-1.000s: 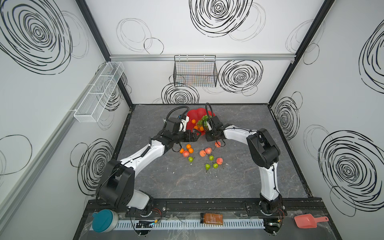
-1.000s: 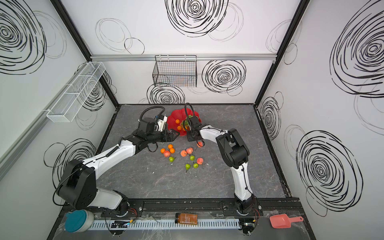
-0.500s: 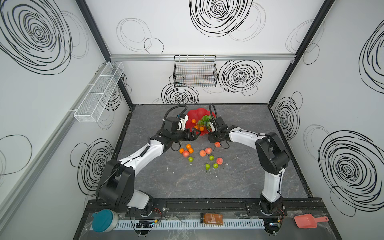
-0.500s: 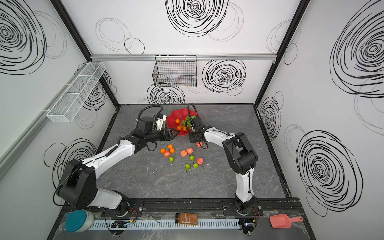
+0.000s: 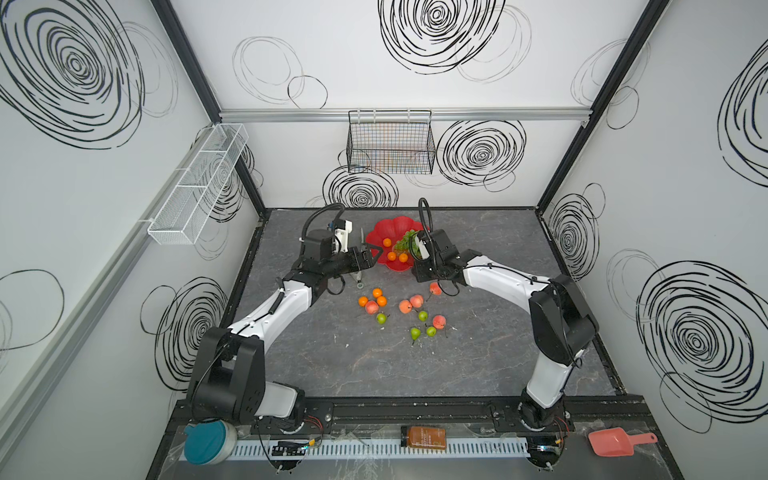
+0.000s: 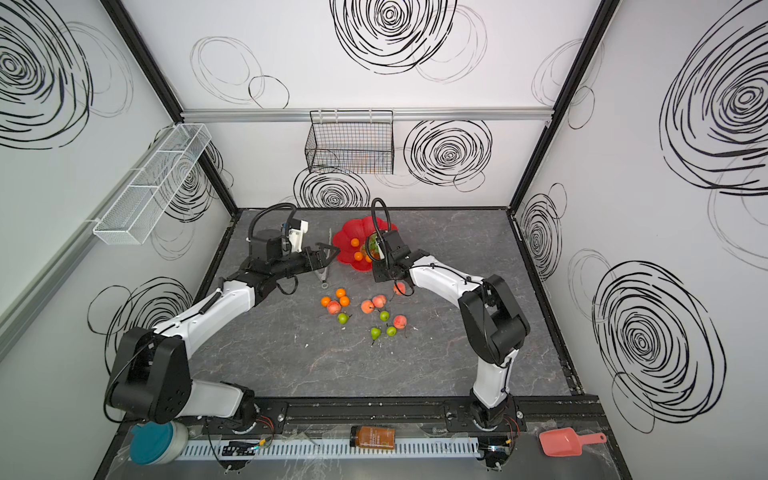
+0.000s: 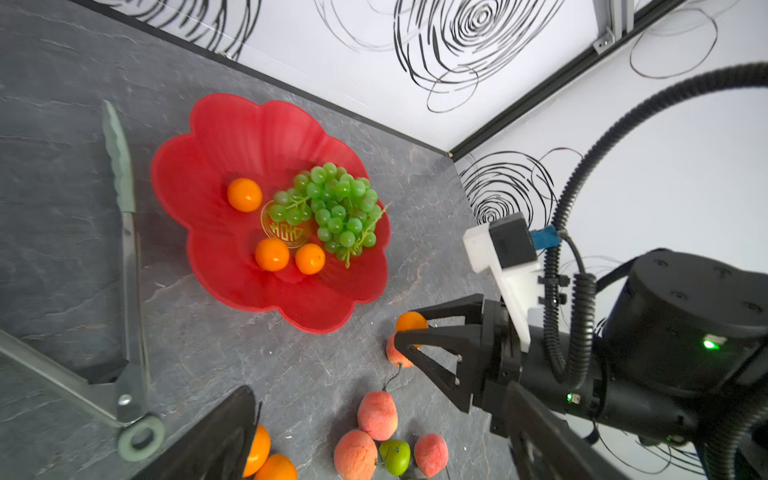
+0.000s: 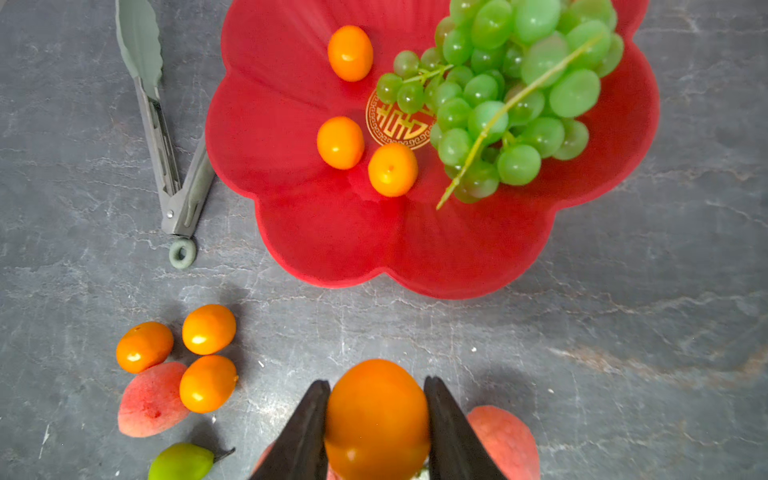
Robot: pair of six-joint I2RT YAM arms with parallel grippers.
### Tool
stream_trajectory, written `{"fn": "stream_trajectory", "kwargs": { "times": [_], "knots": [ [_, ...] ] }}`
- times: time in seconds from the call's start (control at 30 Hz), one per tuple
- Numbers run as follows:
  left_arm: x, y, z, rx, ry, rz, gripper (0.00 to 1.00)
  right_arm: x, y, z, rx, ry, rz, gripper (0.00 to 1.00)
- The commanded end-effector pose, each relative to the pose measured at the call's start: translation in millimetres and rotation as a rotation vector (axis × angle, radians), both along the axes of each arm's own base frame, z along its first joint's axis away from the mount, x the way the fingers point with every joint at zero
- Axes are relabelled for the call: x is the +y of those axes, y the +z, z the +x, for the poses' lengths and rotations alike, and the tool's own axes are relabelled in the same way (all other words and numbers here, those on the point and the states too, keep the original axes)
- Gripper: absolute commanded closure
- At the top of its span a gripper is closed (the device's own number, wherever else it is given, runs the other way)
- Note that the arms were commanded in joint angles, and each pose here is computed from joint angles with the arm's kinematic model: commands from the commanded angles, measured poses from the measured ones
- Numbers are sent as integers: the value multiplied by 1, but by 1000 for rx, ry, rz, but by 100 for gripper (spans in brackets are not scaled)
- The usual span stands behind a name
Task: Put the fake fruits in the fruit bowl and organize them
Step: 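Lift and carry the tomato over the red bowl with the right gripper, then lower the tomato into the bowl and open the right gripper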
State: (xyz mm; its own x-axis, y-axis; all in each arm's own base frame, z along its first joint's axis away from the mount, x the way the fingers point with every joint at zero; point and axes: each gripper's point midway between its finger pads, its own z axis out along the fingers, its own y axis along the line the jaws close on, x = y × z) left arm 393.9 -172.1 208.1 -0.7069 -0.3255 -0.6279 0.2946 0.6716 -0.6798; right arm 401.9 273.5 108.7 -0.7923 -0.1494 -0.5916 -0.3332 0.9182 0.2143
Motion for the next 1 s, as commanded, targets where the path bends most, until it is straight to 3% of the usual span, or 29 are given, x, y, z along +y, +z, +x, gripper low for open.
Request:
{"fn": "stream_trajectory", "kwargs": {
  "times": [0.0,0.37,0.97],
  "knots": [
    [7,13,6,-40,8,-55,4,9,2,15,-4,-9,-13,62],
    [36,1,20,11,71,-137,4,40,-29,57,36,20,-47,62],
    [38,-16,23,70,82,-130,4,56,-60,71,96,42,-45,57]
  ]
}}
